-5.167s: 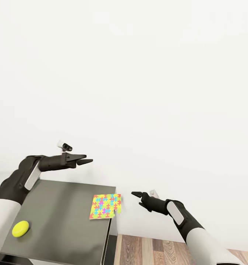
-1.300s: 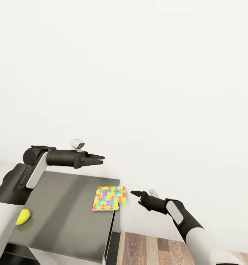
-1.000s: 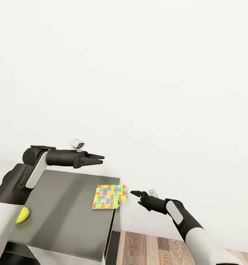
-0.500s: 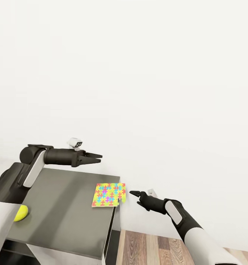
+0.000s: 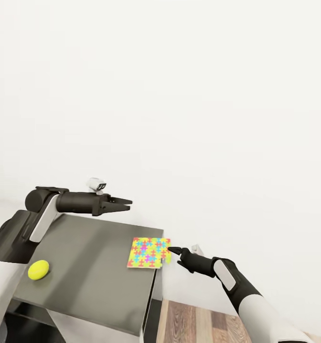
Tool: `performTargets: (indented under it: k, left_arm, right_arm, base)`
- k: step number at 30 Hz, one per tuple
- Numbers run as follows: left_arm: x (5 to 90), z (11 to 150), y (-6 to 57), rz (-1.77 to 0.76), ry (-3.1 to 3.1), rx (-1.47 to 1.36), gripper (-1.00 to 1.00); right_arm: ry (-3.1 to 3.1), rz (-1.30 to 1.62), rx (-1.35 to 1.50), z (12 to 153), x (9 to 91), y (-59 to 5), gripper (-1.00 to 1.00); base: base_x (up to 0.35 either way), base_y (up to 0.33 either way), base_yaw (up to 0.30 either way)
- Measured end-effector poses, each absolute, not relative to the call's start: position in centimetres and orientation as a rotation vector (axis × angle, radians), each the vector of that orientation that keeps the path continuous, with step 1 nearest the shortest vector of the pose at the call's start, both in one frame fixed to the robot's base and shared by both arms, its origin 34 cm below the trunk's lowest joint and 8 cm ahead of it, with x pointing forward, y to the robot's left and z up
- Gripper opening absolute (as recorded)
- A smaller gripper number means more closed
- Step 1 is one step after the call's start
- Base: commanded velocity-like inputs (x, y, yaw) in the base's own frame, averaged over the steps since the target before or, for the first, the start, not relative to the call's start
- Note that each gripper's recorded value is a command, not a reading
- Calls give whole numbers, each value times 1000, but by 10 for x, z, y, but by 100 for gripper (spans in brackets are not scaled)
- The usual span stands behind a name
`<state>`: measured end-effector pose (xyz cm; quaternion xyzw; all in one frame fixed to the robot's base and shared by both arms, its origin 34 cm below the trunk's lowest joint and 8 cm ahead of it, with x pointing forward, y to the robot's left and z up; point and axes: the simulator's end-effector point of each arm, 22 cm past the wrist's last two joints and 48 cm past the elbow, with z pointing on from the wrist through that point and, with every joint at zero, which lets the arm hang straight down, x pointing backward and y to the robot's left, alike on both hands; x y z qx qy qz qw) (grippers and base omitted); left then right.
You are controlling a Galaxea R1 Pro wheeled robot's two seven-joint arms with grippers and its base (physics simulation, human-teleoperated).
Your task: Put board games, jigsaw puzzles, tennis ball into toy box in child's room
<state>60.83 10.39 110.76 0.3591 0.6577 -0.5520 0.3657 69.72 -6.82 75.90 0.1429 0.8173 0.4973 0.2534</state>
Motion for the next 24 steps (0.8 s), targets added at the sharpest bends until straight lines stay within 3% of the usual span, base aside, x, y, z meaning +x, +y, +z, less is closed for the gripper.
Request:
performTargets:
  k: [24]
  left_arm:
    - [603,1111,103,-1431,1680,938,100]
  right_arm:
    - [2217,1350,386,762,698,-69,100]
  base:
    - [-1,0,84]
